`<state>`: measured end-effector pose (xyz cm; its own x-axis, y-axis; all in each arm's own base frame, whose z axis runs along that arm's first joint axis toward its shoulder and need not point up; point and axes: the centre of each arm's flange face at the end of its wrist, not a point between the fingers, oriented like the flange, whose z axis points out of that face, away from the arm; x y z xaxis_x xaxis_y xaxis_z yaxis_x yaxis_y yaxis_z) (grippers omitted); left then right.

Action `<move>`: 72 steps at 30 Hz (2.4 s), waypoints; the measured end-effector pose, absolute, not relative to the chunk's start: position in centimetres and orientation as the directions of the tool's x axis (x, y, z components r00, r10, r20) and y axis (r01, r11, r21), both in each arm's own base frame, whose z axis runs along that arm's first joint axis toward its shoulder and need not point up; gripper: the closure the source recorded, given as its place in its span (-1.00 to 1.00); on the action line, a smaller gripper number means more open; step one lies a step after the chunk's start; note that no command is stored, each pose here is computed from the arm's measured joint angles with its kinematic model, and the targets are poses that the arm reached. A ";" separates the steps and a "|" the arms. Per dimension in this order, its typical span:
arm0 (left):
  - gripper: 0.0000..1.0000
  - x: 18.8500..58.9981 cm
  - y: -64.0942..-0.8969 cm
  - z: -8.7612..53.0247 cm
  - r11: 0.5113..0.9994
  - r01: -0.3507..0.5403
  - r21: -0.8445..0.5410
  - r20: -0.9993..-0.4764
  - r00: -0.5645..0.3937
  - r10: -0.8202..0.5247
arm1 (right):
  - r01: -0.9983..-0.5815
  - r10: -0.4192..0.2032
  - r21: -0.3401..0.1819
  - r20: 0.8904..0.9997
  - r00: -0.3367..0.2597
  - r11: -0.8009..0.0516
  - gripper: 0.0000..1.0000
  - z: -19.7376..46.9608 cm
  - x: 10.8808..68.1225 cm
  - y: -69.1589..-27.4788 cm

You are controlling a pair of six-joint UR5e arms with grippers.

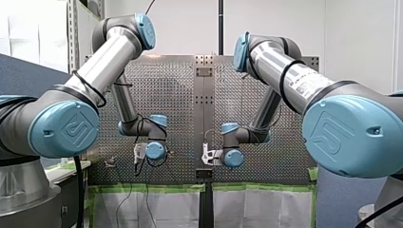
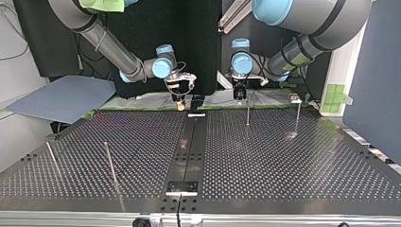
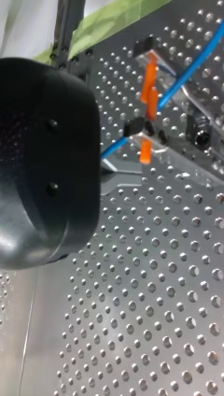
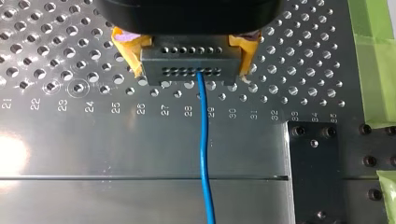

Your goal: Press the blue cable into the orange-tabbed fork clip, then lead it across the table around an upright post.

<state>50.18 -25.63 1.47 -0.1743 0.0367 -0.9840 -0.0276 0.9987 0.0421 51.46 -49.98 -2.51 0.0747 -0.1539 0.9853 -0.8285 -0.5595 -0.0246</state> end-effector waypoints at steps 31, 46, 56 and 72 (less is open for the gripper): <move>1.00 51.4 -28.8 7.6 0.999 0.016 0.050 -0.985 -0.165 0.052 | -0.853 -0.137 0.011 0.986 0.097 -0.522 1.00 5.9 51.5 -50.8; 1.00 50.8 -30.2 15.4 0.999 0.026 0.030 -0.991 -0.133 0.033 | -0.854 -0.081 -0.011 0.996 0.036 -0.519 1.00 14.2 51.8 -50.8; 1.00 50.9 -32.0 19.6 0.999 0.033 0.029 -0.994 -0.109 0.032 | -0.858 -0.030 -0.022 1.000 -0.008 -0.514 1.00 20.1 51.3 -51.0; 1.00 51.6 -33.9 23.9 0.999 0.040 0.022 -0.995 -0.095 0.026 | -0.857 0.065 -0.031 0.995 -0.076 -0.514 1.00 29.1 50.6 -50.5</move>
<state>51.59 -33.91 23.92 -0.0948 0.0257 -0.9952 0.0403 0.9989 0.0220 50.62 -50.48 29.10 -0.0756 0.0651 0.9950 -0.8571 -0.5142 -0.0315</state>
